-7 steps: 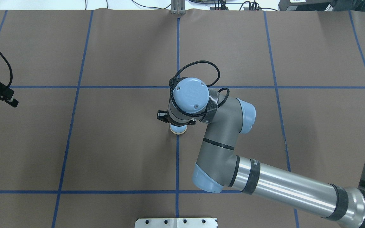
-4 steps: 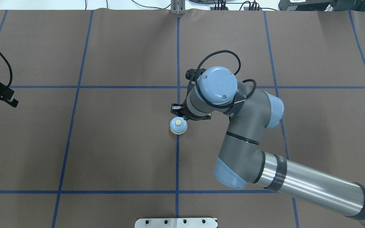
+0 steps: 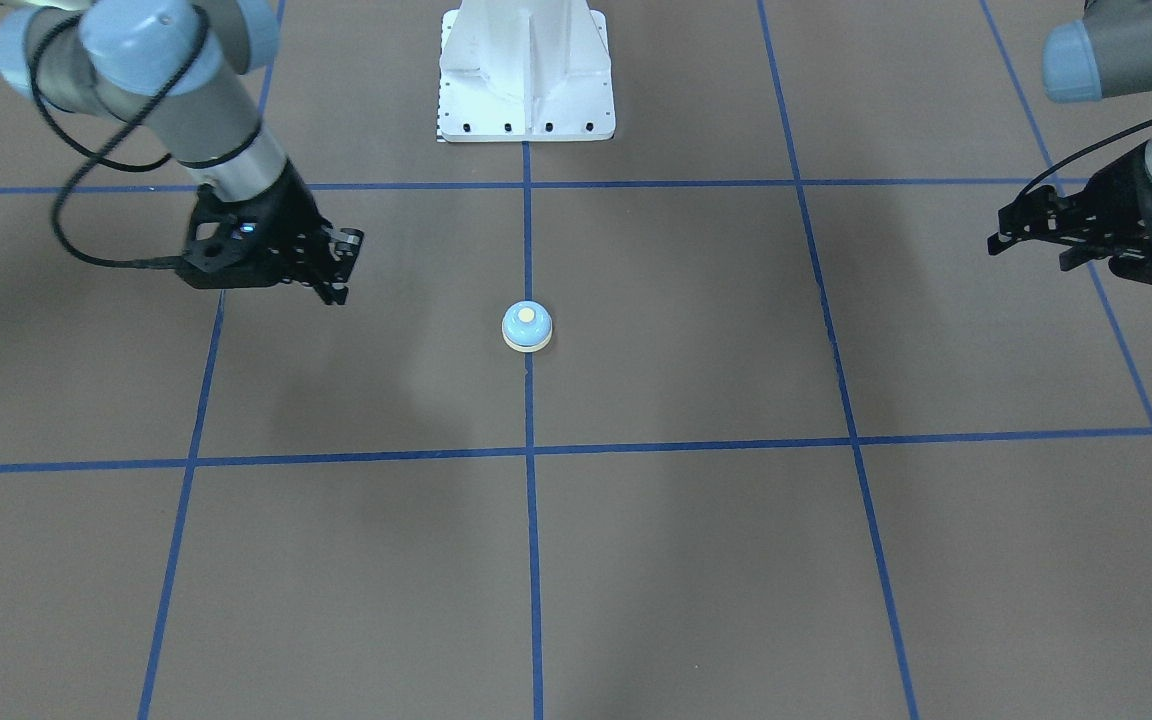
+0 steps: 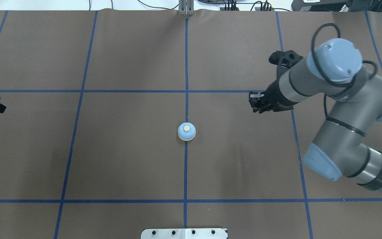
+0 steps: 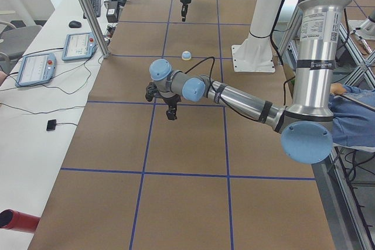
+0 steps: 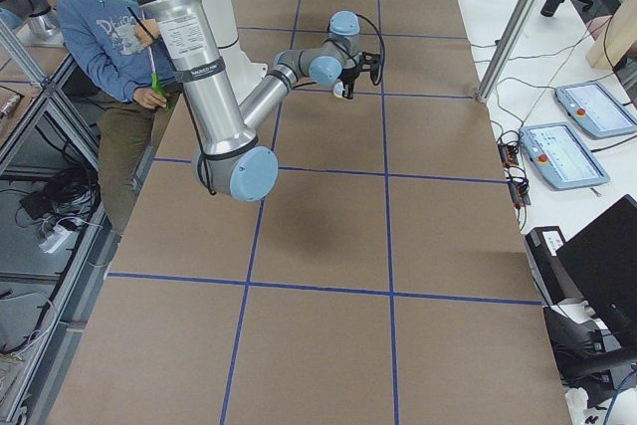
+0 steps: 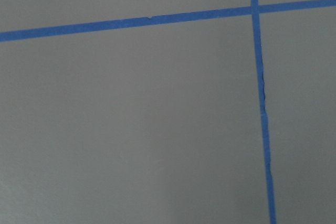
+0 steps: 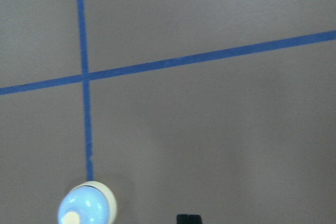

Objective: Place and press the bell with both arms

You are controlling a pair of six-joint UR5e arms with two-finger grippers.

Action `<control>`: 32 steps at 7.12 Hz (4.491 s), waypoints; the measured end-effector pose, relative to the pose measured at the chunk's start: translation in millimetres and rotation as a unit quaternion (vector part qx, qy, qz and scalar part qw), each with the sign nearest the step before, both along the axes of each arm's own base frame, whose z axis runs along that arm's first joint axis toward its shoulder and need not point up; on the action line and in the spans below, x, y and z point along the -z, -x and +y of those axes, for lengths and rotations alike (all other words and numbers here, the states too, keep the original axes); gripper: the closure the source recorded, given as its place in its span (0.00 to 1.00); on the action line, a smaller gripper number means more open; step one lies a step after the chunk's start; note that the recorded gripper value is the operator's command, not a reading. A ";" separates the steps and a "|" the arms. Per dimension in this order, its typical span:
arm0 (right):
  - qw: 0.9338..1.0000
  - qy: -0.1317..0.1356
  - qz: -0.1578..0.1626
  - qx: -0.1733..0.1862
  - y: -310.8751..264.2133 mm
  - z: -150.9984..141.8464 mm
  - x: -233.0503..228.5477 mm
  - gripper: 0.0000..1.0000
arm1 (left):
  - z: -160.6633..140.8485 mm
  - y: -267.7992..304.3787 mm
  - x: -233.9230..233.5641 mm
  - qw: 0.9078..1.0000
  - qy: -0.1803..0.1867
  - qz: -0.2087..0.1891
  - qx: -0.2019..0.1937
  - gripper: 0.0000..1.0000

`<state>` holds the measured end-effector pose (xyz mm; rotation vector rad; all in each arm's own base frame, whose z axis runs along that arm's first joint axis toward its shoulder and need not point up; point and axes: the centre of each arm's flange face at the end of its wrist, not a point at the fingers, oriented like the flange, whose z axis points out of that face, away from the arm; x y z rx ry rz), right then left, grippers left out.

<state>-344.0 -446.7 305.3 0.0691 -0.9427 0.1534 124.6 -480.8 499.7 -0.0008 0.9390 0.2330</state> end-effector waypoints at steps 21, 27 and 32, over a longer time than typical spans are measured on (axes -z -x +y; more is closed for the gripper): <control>0.973 -0.116 0.090 0.177 -368.8 -23.7 -258.2 0.00 | 2.5 180.9 -116.3 0.996 -0.030 -0.041 0.069 0.00; 0.975 -0.137 0.049 0.168 -367.9 -45.4 -235.0 0.00 | 12.6 179.5 -112.5 0.997 -0.029 -0.028 0.070 0.00; 0.976 -0.136 0.047 0.166 -367.9 -46.7 -236.0 0.00 | 11.9 178.9 -113.0 0.997 -0.030 -0.028 0.069 0.00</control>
